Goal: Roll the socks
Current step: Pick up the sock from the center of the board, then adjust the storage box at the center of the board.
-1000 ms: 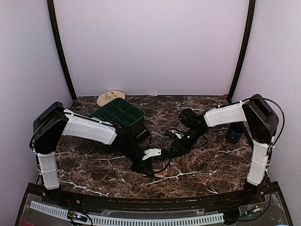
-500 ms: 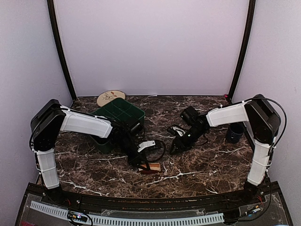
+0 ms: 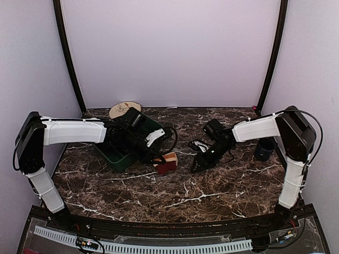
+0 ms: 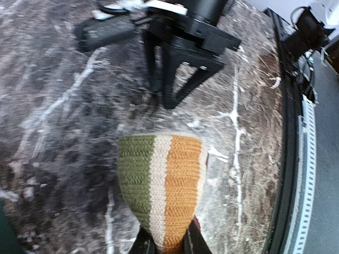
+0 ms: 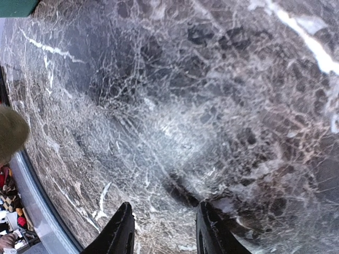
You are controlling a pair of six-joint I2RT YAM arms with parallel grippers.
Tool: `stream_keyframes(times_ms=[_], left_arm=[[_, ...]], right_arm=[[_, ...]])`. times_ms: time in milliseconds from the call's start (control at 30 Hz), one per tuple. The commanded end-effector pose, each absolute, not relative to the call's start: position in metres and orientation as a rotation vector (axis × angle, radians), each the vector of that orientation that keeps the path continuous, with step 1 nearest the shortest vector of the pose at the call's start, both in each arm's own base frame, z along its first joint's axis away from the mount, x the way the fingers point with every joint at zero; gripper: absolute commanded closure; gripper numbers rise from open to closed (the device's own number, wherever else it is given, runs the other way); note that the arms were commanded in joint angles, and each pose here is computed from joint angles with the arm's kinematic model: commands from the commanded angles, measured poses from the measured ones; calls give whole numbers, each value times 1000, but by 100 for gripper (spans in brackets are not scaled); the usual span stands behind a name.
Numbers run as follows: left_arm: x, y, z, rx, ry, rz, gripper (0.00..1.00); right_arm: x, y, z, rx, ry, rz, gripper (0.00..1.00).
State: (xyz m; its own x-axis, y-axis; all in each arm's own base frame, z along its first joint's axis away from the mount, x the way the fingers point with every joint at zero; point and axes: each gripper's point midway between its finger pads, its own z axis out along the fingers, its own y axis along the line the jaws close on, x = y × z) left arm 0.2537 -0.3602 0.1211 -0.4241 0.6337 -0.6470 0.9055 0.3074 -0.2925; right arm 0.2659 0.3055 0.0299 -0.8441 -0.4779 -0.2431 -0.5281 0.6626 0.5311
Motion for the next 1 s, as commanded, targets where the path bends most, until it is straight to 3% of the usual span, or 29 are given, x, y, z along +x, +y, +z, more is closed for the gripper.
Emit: stream_keyframes(times_ms=[0,333,633,967], left_arm=[[290,-335,145,1225,2139,-715,100],[344,-257,178,1151,2005,-253,100],[351,-215,189,1167,1964,-74,100],[347,-186,179,1242,1951,32,100]], right_arm=[[284,308,45,-831,2732,905,61],[298,316,62,-824,2681,891,61],[329,357,91,-775,2598,875,60],[378,452,113,-546,2595,880,61]])
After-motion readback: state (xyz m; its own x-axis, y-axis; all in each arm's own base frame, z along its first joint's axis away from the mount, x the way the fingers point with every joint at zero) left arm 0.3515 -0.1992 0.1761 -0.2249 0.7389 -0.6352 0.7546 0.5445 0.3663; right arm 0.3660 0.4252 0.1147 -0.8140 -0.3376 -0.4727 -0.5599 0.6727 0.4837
